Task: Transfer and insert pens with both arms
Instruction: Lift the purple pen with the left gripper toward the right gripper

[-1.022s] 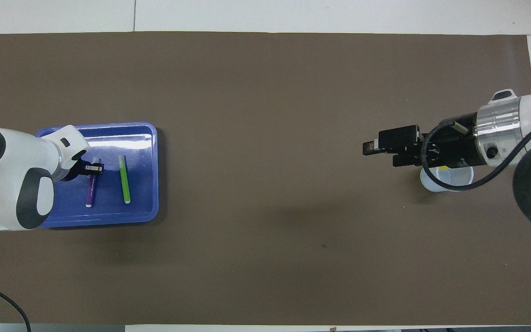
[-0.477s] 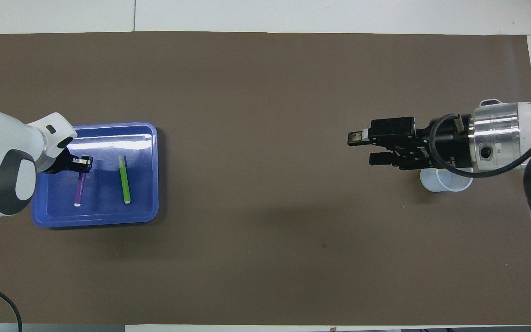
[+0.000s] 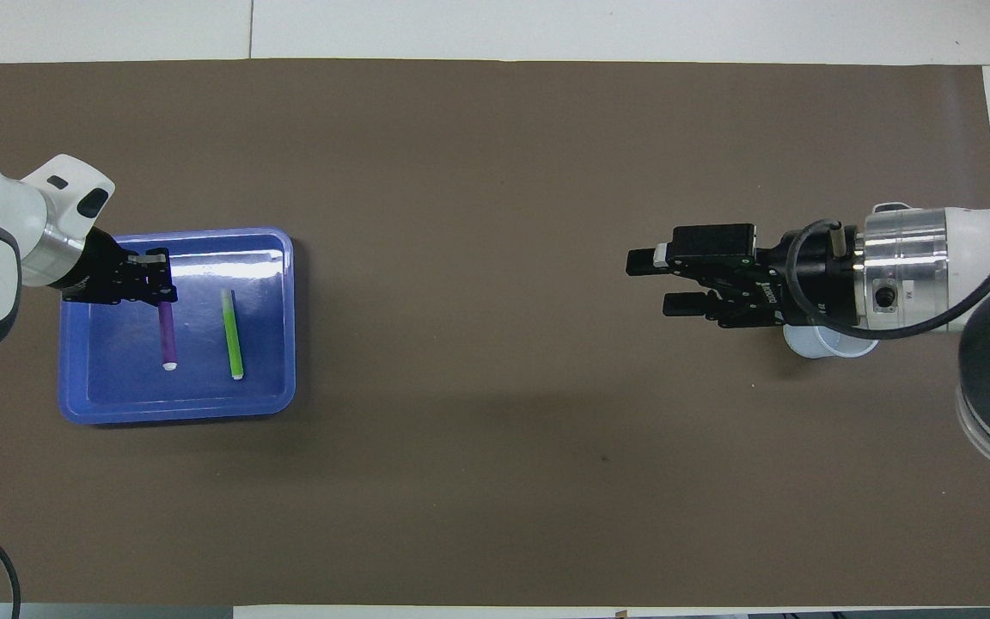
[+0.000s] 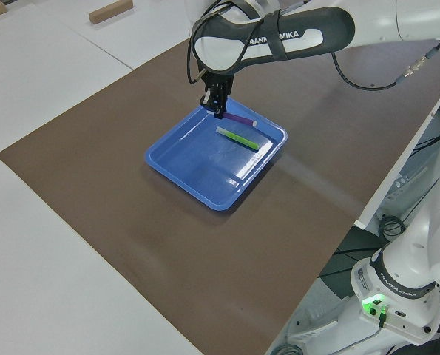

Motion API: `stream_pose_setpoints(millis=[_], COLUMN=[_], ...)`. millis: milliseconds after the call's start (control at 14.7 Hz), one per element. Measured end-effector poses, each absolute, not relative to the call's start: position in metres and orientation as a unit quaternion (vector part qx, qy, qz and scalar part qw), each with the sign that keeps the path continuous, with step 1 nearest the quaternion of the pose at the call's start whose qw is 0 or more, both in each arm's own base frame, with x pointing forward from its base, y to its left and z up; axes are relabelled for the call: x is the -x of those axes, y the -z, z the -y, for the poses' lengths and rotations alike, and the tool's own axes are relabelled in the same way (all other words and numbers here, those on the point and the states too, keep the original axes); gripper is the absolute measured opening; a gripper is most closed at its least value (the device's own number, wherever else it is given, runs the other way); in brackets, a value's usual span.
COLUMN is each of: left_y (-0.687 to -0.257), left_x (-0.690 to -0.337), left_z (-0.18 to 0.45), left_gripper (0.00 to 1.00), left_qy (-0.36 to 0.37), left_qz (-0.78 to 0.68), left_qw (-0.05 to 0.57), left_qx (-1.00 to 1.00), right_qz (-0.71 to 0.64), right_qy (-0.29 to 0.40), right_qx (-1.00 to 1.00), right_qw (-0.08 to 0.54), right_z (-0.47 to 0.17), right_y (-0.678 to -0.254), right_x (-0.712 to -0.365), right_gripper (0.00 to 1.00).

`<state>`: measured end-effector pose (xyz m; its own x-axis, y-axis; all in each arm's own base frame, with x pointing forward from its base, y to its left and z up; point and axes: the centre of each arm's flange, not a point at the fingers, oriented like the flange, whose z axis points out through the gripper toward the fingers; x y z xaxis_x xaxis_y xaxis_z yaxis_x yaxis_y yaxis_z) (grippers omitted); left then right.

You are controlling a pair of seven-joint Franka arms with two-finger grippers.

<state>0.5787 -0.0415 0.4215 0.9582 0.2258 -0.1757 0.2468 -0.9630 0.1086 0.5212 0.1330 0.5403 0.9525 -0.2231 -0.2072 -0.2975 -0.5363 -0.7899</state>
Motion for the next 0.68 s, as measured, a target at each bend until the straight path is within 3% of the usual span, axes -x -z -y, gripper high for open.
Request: stream_pose_setpoints(millis=[681], left_y=[-0.508], left_x=[-0.552], left_z=[0.225], left_gripper=[0.17], left_qy=[0.162], left_qz=[-0.498], left_qw=[0.121], left_qx=[-0.843], right_qz=[-0.174], right_qy=[-0.013], right_qx=[0.88], right_qw=[0.441], right_z=[-0.188], right_y=[-0.533], right_x=[-0.514], right_gripper=[1.0])
